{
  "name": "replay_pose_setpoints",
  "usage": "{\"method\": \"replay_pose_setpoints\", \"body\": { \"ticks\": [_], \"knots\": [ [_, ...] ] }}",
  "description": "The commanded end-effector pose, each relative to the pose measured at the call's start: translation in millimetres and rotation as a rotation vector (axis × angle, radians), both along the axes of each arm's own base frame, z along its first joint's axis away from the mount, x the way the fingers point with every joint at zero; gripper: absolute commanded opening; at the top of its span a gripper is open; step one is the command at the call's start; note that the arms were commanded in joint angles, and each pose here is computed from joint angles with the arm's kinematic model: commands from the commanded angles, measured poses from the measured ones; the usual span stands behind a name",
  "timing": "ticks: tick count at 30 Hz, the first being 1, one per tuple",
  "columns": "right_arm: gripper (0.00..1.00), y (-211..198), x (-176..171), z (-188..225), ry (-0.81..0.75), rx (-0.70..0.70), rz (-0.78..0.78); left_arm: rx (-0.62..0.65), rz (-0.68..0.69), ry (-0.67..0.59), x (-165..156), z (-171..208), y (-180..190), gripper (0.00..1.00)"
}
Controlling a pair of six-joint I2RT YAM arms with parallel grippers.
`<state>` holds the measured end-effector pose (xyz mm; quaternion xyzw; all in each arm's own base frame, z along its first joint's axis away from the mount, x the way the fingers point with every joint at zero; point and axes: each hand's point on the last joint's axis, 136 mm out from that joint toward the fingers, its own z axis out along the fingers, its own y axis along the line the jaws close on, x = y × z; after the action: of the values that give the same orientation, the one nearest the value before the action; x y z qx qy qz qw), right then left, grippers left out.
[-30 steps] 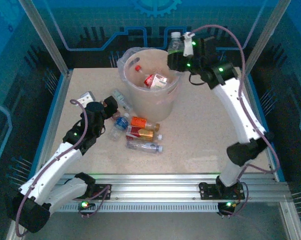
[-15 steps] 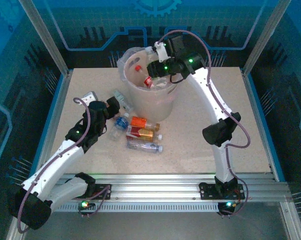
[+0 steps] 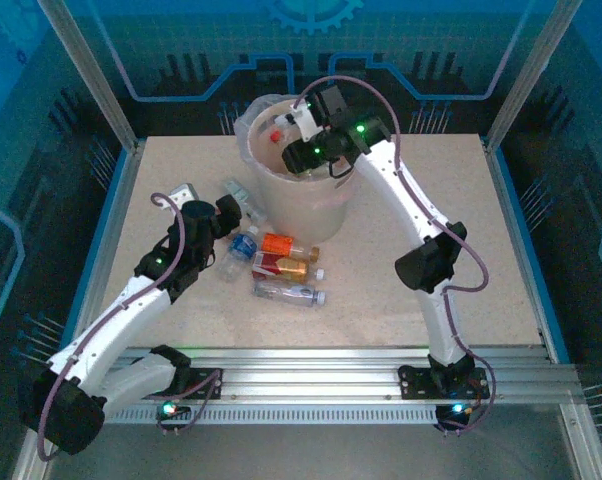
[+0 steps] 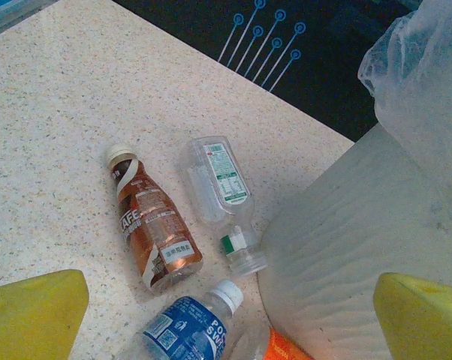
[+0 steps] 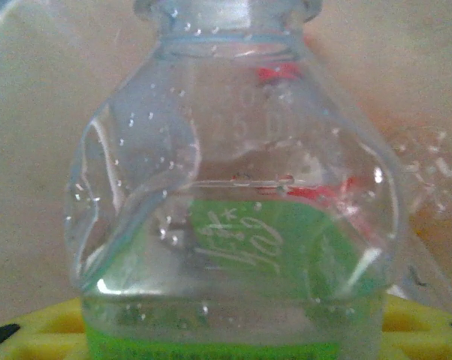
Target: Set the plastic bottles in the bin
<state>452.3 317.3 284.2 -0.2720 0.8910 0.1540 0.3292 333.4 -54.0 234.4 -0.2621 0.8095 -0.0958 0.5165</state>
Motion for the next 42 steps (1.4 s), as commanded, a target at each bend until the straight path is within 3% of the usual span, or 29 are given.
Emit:
{"method": "replay_pose_setpoints", "body": {
  "ticks": [1, 13, 24, 35, 42],
  "knots": [
    [0.61, -0.1, 0.1, -6.3, -0.007, -0.044, 0.009, -0.012, 0.000, 0.004, 1.2, 2.2, 0.6, 0.99],
    [1.00, -4.1, 0.2, 22.4, -0.076, -0.026, -0.003, -0.008, -0.012, 0.030, 3.1, -2.6, -0.7, 0.99],
    [1.00, -38.0, -14.0, 77.7, -0.174, -0.016, -0.122, -0.012, -0.016, 0.137, 5.9, -26.2, 0.6, 0.99],
    [1.00, -104.8, -38.6, 93.2, -0.202, -0.105, -0.372, -0.116, 0.031, 0.245, 11.9, -65.9, 16.2, 0.99],
    [1.00, -153.1, -67.1, 76.9, -0.166, -0.109, -0.520, -0.169, 0.063, 0.301, 27.6, -92.1, 29.6, 0.99]
  ]
}}
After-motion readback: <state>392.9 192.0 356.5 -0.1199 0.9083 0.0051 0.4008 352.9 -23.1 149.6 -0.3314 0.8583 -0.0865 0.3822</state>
